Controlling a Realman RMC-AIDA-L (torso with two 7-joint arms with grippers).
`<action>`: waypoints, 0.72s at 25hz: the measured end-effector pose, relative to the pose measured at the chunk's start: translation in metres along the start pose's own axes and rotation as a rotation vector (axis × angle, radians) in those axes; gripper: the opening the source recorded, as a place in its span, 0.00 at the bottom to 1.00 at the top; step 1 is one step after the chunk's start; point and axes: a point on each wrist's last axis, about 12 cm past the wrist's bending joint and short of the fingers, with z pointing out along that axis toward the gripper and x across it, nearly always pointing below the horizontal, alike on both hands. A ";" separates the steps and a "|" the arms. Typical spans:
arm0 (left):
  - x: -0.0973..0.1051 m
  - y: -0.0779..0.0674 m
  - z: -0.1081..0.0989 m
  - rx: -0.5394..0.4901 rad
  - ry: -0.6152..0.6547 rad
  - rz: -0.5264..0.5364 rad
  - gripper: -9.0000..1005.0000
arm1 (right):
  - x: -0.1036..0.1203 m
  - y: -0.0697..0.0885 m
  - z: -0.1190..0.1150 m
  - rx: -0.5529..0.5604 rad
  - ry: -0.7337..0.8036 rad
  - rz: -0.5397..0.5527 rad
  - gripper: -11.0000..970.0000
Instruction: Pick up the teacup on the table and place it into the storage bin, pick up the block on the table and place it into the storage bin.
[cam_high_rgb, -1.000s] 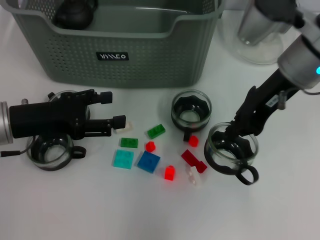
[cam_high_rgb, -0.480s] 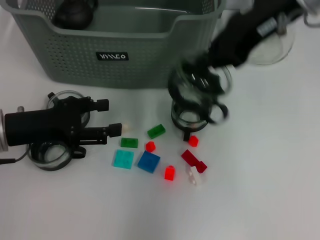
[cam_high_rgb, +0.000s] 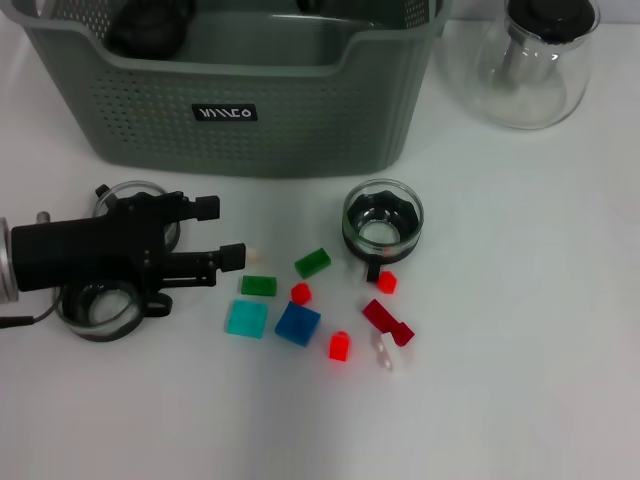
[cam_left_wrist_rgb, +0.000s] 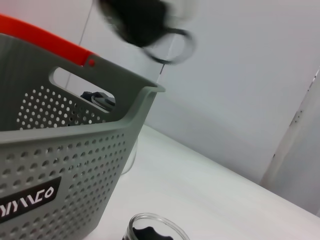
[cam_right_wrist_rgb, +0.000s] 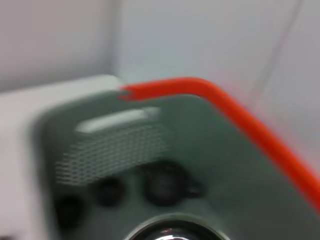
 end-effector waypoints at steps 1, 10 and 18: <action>0.000 0.000 0.000 0.001 -0.001 0.000 0.88 | -0.003 -0.001 0.011 0.049 0.020 -0.013 0.07; -0.001 0.000 0.002 0.004 -0.004 0.004 0.88 | 0.004 0.003 0.079 0.264 0.045 -0.105 0.07; -0.002 0.001 0.002 0.000 -0.003 0.015 0.88 | 0.024 0.012 0.101 0.324 0.043 -0.215 0.07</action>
